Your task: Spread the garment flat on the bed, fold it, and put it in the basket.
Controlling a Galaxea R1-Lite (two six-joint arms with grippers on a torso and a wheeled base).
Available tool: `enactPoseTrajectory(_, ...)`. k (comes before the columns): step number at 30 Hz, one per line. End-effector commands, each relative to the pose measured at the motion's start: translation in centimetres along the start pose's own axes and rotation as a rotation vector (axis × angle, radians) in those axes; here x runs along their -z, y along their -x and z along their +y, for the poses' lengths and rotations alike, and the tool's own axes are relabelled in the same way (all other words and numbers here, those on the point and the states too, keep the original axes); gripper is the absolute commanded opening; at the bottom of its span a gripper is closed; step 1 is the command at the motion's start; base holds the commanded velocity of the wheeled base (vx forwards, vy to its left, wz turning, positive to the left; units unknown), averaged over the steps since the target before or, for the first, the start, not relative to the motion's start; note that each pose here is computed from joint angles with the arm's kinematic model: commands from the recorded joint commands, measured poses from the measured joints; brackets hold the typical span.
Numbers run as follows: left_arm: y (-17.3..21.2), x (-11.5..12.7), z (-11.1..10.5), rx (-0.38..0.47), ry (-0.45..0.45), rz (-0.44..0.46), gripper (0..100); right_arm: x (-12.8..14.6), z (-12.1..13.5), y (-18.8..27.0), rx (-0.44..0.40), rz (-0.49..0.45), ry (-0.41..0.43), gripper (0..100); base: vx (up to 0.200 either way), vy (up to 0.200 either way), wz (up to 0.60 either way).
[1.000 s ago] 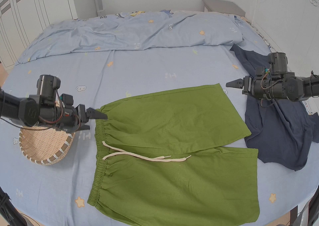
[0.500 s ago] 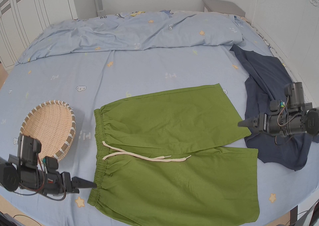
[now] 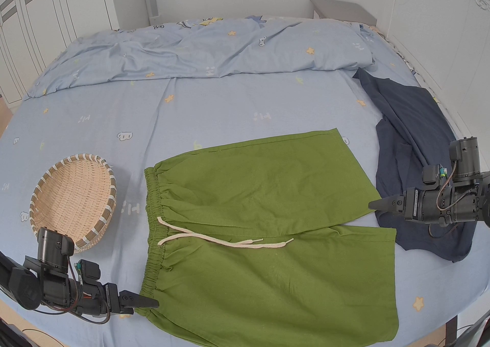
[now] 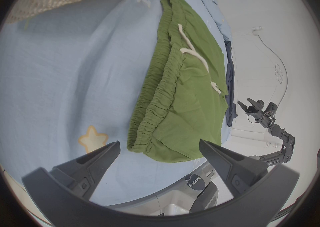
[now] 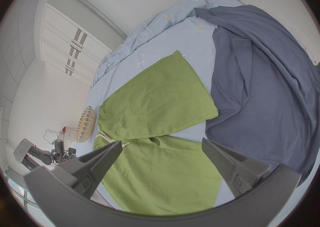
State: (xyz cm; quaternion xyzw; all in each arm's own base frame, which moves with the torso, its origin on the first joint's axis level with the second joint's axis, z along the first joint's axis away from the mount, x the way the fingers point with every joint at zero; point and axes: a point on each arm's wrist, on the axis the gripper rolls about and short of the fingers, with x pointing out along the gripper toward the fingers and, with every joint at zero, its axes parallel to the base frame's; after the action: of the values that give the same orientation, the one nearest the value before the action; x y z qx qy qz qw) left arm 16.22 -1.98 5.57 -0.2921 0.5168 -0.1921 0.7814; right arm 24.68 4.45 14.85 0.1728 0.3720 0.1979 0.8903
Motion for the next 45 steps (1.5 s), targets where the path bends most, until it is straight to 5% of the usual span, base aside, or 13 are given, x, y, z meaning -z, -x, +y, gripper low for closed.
enactPoseTrajectory(1, -1.9, -0.3, 0.9, -0.015, 0.035, 0.072, 100, 0.0, 0.2, 0.2, -0.005, -0.007, 0.005, 100, 0.0, 0.0, 0.0)
enactPoseTrajectory(8, -2.4, -0.6, 1.1, -0.013, 0.028, 0.061, 100, -0.2, 0.1, 0.4, -0.002, -0.016, 0.003, 100, 0.0, 0.0, 0.0)
enactPoseTrajectory(9, -2.4, -0.6, 1.1, -0.014, 0.027, 0.06, 0, -0.2, 0.1, 0.4, -0.001, -0.018, 0.003, 100, 0.0, 0.0, 0.0)
enactPoseTrajectory(31, 0.0, 2.6, 2.7, -0.074, 0.05, 0.026, 0, 0.8, -0.5, -1.0, 0.01, 0.052, -0.013, 100, 0.0, 0.0, 0.0)
enactPoseTrajectory(45, 0.6, 3.4, 3.6, -0.105, 0.035, 0.02, 0, 5.9, -1.4, 0.7, 0.046, 0.167, -0.058, 100, 0.0, 0.0, 0.0)
